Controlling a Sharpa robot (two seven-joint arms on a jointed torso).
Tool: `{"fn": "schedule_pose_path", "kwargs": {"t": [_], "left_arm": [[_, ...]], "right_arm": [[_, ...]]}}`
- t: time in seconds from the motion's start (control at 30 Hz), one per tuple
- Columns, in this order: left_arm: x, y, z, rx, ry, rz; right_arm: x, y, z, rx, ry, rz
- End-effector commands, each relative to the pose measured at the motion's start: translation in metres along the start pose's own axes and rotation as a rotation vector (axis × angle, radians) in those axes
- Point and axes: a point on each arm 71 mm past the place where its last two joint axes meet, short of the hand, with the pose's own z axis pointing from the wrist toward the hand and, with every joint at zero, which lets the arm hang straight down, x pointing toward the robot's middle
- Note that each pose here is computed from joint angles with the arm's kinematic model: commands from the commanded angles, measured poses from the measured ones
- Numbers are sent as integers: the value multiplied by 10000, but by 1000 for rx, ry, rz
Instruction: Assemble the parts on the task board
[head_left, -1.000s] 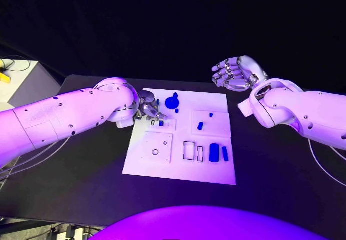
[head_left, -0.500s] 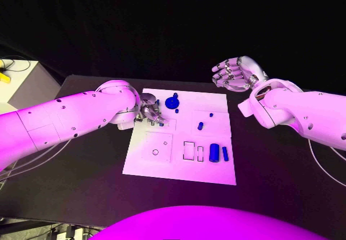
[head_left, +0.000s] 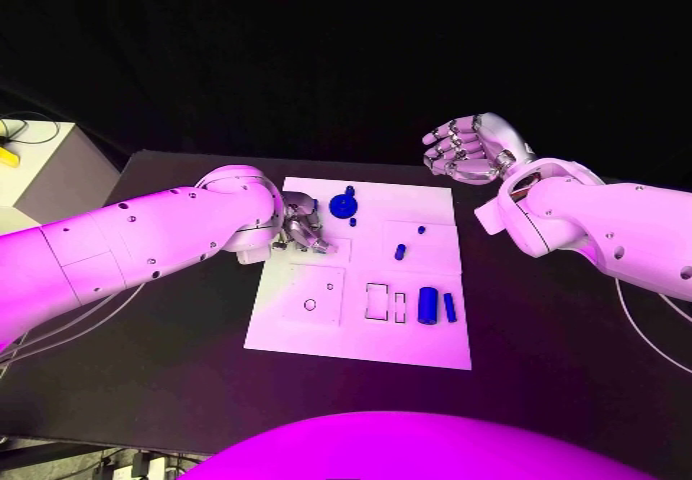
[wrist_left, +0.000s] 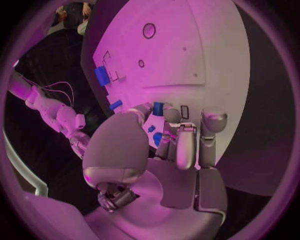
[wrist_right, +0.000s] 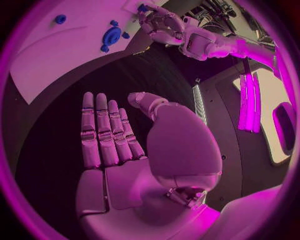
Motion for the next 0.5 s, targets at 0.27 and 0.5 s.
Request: {"fn": "schedule_pose_path", "kwargs": {"t": [0.27,0.5], "left_arm": [[36,-6,16,4,0,-11],[41,-11,5,11,0,-37]], "right_arm": [[14,3,-5,-7,16,1],[23,-8,-8,-5,19,2]]}}
